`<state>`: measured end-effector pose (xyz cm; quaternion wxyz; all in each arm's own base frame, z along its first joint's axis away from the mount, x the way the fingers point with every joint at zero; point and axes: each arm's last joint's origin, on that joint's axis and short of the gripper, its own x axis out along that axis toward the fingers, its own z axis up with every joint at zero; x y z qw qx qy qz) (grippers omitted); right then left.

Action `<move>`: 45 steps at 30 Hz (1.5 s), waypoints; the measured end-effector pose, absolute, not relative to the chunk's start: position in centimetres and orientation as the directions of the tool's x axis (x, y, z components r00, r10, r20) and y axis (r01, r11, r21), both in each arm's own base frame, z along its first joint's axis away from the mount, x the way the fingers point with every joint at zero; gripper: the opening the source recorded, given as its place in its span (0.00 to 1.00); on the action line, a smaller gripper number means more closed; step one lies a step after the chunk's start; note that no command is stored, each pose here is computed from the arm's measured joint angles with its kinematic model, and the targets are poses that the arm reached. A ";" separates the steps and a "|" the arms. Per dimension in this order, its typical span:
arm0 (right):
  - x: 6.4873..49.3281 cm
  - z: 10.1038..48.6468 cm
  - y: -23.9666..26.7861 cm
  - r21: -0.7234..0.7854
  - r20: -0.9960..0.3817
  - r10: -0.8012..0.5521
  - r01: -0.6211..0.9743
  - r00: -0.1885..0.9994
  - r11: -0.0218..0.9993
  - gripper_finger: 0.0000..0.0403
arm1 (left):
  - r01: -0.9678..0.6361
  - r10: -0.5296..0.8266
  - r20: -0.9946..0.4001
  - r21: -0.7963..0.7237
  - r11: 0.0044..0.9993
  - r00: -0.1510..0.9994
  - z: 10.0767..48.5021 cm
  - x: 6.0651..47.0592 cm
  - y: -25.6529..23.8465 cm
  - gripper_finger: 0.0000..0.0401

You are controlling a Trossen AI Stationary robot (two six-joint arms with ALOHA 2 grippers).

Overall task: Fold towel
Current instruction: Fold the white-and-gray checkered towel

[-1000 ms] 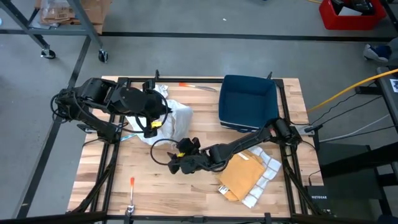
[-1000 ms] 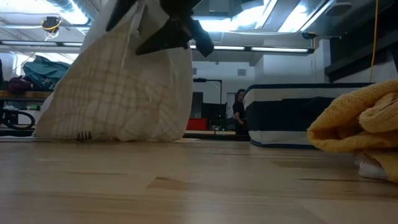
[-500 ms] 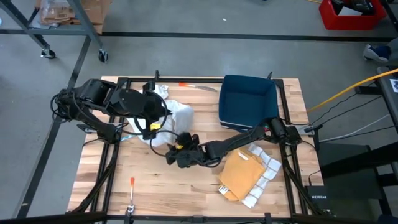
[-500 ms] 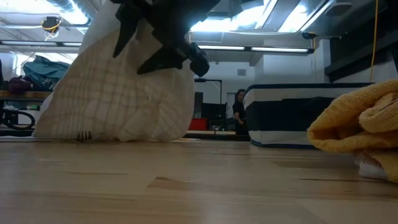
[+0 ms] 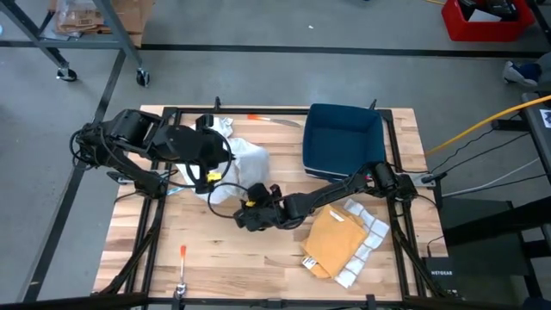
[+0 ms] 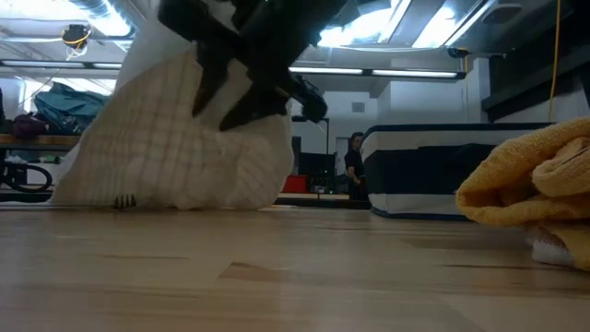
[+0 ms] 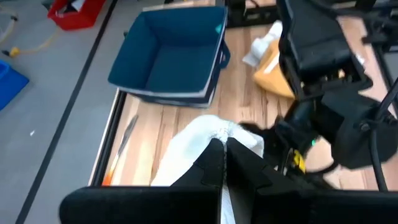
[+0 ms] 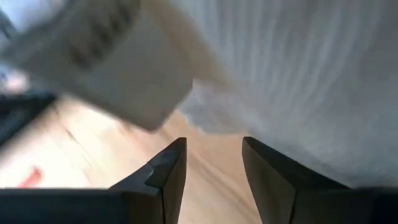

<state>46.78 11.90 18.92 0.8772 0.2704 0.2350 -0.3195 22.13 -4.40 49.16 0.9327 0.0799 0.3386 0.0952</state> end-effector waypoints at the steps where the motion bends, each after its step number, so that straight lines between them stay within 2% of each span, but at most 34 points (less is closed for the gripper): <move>1: 46.6 18.7 11.9 0.311 -0.613 -0.411 0.685 0.675 0.659 0.39 | -0.122 0.234 -0.628 0.216 0.969 0.742 49.0 22.0 -4.4 0.00; 5: 46.2 18.1 12.2 0.306 -0.712 -0.287 0.652 0.640 0.694 0.39 | -0.119 0.242 -0.680 0.222 0.968 0.692 48.5 21.5 -4.4 0.00; 9: 46.1 18.0 12.6 0.347 -0.748 -0.187 0.614 0.638 0.709 0.39 | -0.134 0.249 -0.706 0.216 0.967 0.663 48.2 21.2 -4.3 0.00; 13: 46.5 18.3 12.8 0.405 -0.731 -0.128 0.578 0.670 0.708 0.39 | -0.134 0.252 -0.715 0.219 0.967 0.652 48.1 21.0 -4.3 0.00; 19: 47.5 19.5 13.8 0.545 -0.620 -0.022 0.451 0.784 0.707 0.39 | -0.135 0.252 -0.715 0.218 0.967 0.652 48.1 21.0 -4.3 0.00; 23: 48.0 20.5 14.6 0.568 -0.500 -0.093 0.407 0.861 0.715 0.39 | -0.163 0.254 -0.722 0.196 0.967 0.644 48.1 21.0 -4.3 0.00; 28: 47.8 21.7 15.9 0.567 -0.356 -0.261 0.430 0.897 0.703 0.39 | -0.197 0.264 -0.750 0.179 0.964 0.606 47.8 20.6 -4.2 0.00; 37: 46.8 24.5 17.3 0.494 -0.152 -0.592 0.580 0.791 0.648 0.39 | -0.177 0.204 -0.777 0.121 0.977 0.595 47.3 20.8 -4.5 0.00; 45: 47.7 29.8 16.1 0.353 -0.064 -0.663 0.639 0.746 0.684 0.39 | -0.176 0.210 -0.797 0.132 0.975 0.567 46.1 21.6 -4.8 0.00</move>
